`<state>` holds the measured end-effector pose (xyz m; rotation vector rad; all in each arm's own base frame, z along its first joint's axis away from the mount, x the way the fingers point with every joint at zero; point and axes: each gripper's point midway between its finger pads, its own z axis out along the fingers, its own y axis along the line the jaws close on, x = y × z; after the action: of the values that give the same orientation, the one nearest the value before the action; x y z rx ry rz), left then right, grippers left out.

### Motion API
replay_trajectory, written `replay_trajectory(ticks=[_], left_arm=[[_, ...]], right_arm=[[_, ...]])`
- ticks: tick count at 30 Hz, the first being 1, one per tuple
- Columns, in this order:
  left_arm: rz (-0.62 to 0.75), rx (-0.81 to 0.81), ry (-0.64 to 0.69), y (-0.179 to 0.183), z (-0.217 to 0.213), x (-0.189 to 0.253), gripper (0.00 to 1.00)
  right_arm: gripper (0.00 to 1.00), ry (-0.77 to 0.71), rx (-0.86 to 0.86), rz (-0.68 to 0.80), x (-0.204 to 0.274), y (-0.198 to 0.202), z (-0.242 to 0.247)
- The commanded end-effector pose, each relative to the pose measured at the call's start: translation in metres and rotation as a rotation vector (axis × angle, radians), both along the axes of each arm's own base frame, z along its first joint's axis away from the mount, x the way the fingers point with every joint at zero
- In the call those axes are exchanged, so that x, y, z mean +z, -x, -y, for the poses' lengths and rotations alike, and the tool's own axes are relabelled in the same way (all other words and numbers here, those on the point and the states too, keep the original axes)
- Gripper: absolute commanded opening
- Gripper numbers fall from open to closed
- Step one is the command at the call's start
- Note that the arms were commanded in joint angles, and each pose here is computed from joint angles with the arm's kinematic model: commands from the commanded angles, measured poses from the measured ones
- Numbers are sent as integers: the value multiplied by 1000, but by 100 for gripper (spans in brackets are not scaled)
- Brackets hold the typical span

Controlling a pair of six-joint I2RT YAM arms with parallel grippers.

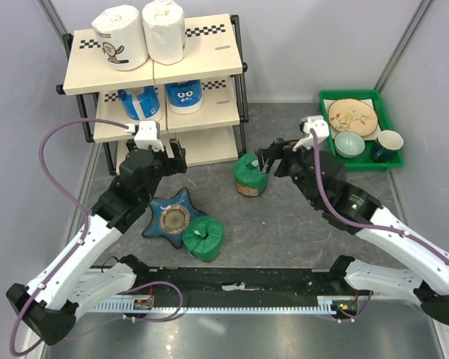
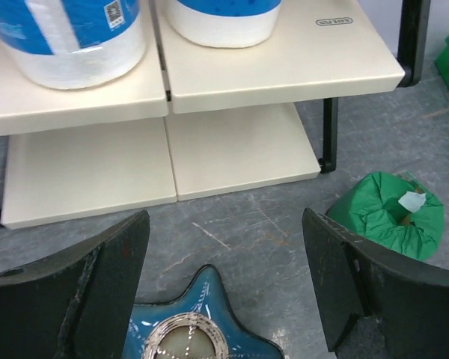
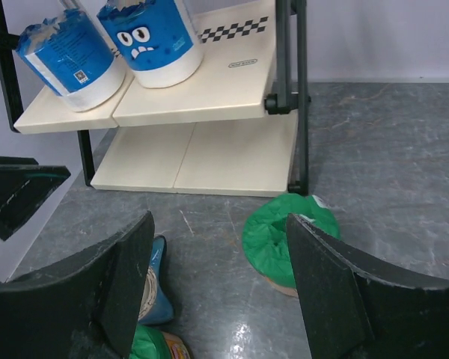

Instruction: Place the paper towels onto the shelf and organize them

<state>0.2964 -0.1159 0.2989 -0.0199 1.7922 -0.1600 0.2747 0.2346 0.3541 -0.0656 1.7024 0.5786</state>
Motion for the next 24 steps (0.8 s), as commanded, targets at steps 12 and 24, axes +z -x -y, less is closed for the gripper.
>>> replay_trajectory(ticks=[12,24], left_arm=[[194,97,174,-34,-93,32,93],[223,228,265,-71,-130,28,93]], right_arm=[[81,32,-99,-43,-23,30,59],[82,26,-148,-56,-32,41,83]])
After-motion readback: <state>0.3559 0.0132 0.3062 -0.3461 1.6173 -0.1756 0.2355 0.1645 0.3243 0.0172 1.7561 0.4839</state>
